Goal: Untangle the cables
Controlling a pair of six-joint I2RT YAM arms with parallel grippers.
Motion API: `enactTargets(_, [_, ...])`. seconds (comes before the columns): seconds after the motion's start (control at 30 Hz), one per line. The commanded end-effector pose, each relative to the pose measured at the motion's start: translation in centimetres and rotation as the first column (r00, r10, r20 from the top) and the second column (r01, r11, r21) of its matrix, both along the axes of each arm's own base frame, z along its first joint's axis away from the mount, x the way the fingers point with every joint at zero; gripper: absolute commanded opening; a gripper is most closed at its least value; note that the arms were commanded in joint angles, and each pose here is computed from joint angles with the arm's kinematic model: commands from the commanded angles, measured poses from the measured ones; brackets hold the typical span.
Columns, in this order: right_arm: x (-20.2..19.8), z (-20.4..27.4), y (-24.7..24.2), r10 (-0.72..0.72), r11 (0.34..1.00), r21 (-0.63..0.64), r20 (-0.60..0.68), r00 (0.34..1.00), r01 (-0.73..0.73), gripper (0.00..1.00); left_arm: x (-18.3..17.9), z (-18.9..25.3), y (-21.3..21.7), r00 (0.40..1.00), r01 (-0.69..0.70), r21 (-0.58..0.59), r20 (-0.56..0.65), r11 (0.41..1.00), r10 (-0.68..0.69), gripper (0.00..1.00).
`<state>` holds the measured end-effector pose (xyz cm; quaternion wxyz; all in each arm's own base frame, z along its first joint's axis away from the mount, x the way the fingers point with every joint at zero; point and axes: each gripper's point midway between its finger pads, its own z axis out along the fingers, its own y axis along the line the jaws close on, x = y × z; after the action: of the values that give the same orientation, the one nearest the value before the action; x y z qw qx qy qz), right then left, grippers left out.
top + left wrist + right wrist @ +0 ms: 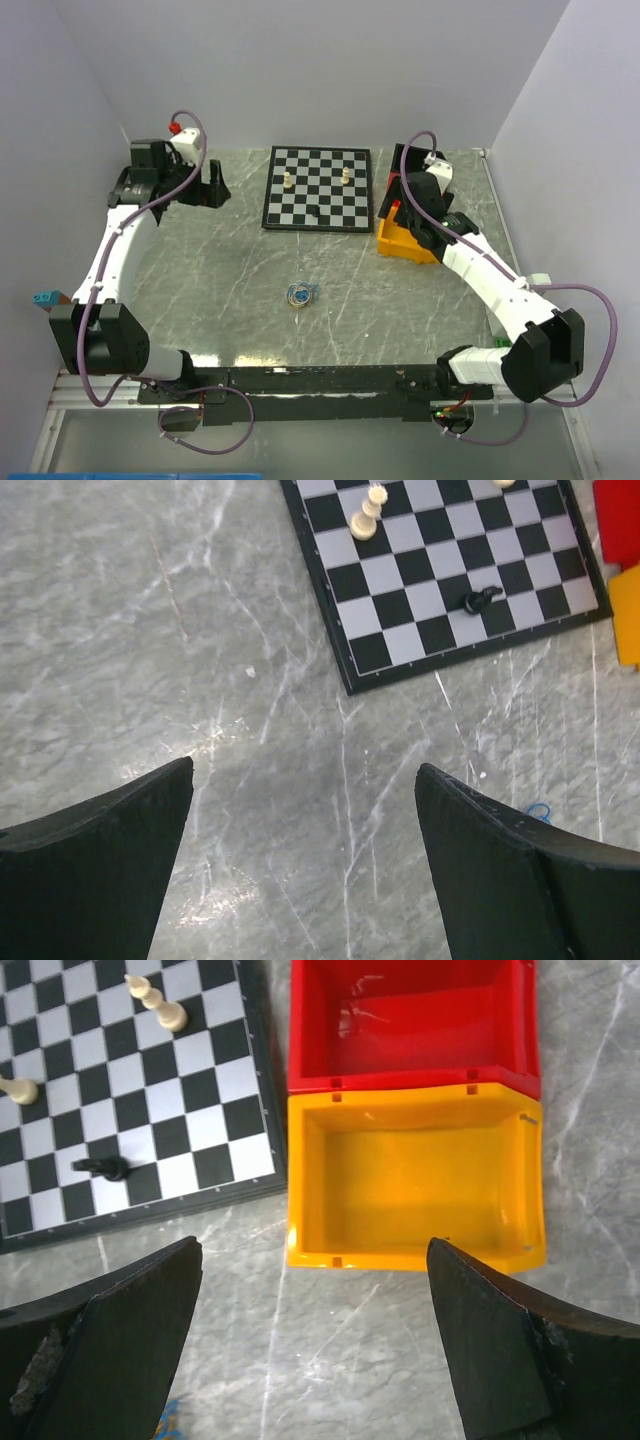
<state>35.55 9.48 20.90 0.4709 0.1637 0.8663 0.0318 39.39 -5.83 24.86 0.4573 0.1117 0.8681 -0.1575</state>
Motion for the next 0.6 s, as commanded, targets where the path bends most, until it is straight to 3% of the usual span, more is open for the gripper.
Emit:
enactTargets(0.0, [0.2, 1.3, -1.2, -0.028, 0.999, -0.039, 0.074, 0.997, 0.031, 1.00, 0.9, -0.3, -1.6, 0.998, 0.032, 0.020, 0.052, 0.999, -0.033, 0.97])
enactTargets(0.27, [0.6, -1.6, -2.1, -0.089, 0.989, -0.120, -0.023, 0.996, 0.086, 1.00, 1.9, -4.2, -4.2, 0.993, 0.108, -0.038, -0.041, 0.993, -0.110, 0.96])
enactTargets(0.4, [0.5, -3.2, -2.3, -0.090, 0.986, -0.148, -0.066, 0.994, 0.080, 1.00, 1.0, -7.4, -7.3, 0.980, 0.197, 0.090, -0.047, 0.976, -0.193, 0.96])
enactTargets(0.57, [-0.2, -5.8, -2.9, -0.122, 0.975, -0.202, -0.164, 0.979, 0.088, 1.00, -1.2, -12.5, -11.2, 0.928, 0.366, 0.211, -0.160, 0.907, -0.337, 0.97])
